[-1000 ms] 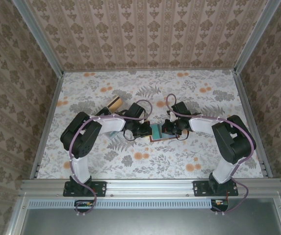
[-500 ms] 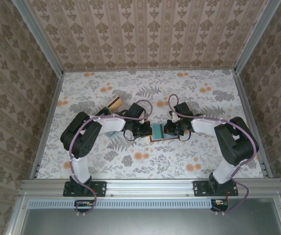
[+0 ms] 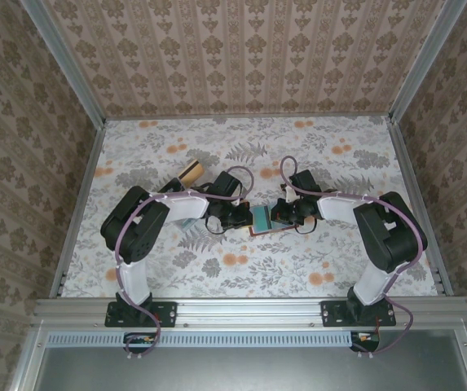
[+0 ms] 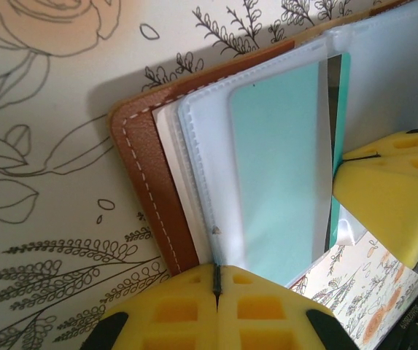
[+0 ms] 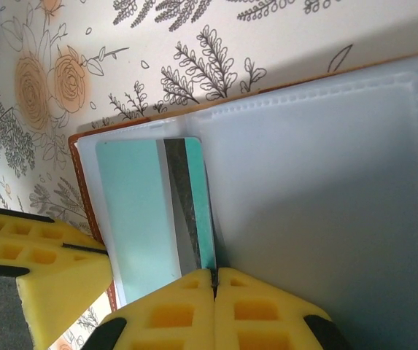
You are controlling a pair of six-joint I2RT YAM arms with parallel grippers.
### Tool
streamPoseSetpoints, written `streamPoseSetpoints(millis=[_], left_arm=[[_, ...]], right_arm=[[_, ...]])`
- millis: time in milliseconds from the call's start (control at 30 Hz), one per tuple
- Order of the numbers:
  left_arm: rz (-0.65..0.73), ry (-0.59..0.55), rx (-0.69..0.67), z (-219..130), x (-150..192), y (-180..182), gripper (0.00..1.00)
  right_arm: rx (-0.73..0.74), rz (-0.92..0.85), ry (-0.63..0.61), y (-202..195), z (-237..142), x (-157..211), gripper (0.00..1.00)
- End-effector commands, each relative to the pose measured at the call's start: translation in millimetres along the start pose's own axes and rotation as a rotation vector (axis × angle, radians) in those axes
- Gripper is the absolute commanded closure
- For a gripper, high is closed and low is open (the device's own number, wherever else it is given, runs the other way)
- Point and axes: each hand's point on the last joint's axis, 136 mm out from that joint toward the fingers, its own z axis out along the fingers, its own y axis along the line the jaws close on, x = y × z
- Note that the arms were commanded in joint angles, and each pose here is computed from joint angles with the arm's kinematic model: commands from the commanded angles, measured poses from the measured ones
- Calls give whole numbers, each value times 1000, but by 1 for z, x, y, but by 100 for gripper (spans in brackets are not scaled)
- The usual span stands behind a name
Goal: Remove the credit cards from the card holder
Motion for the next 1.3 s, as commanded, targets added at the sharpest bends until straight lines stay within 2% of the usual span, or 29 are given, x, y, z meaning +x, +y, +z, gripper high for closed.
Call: streamPoseSetpoints(millis=[0, 400, 600, 633, 700, 867, 1100, 1267], left_arm=[[-8, 56, -56, 10, 14, 15, 98], [-6, 55, -58, 8, 13, 18, 98], [0, 53, -54, 6, 11, 17, 98], [-1, 52, -53, 6, 11, 16, 99], [0, 54, -55, 7, 11, 17, 99], [-2, 56, -58, 7, 11, 18, 99], [-1, 54, -57, 6, 10, 17, 98], [-2, 57, -56, 7, 11, 17, 98]], right_arm=[[43, 16, -6, -15, -5, 1, 99], [70, 22, -50, -35, -36, -13, 100], [29, 21, -65, -29, -43, -17, 100], [3, 19, -63, -25, -42, -17, 96], [-38, 19, -53, -17, -39, -15, 94], [-58, -30, -33, -1, -31, -12, 84], [-48, -59, 15, 8, -11, -10, 80], [-5, -57, 21, -1, -3, -11, 76]])
